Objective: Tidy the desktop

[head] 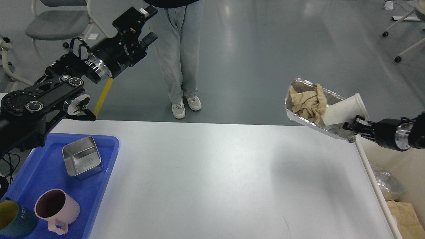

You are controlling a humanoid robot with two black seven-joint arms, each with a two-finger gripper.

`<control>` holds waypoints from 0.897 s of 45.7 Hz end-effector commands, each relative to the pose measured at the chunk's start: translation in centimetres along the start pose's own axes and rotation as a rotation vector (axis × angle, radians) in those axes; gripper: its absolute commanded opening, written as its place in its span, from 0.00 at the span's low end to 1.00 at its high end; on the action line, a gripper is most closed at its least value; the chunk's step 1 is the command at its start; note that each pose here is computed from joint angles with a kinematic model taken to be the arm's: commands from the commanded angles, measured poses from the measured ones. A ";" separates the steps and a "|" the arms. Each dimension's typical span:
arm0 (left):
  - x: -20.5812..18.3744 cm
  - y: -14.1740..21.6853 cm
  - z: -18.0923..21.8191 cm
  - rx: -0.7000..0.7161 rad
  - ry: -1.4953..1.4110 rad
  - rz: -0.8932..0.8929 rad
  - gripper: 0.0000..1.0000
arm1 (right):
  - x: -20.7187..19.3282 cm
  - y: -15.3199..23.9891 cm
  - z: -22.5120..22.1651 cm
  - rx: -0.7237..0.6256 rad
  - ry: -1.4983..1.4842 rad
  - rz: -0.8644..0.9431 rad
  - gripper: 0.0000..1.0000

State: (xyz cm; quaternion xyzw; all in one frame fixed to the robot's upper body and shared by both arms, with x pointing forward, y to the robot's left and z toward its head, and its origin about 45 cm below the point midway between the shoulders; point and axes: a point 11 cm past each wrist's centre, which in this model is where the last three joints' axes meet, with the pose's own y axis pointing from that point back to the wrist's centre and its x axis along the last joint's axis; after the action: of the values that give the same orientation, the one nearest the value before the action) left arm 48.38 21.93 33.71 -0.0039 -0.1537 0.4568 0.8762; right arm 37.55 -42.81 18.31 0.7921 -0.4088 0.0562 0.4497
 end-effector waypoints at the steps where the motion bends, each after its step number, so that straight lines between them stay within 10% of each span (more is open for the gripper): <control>1: 2.7 1.4 -1.5 -0.006 0.161 0.148 0.96 | 1.5 2.8 4.5 -0.072 -0.088 0.090 0.00; 19: 7.0 4.2 -4.5 -0.016 0.339 0.427 0.97 | 0.3 10.6 18.5 -0.315 -0.426 0.375 0.00; 41: 8.1 6.5 -6.2 -0.119 0.549 0.597 0.97 | -4.9 13.9 25.1 -0.477 -0.645 0.487 0.00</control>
State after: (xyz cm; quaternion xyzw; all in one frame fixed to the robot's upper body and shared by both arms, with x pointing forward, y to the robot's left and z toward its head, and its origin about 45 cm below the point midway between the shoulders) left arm 49.41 32.31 29.40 -0.2056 0.0567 0.6558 0.7242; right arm 18.54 -62.69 11.37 0.5349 -0.6949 -0.1674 0.4505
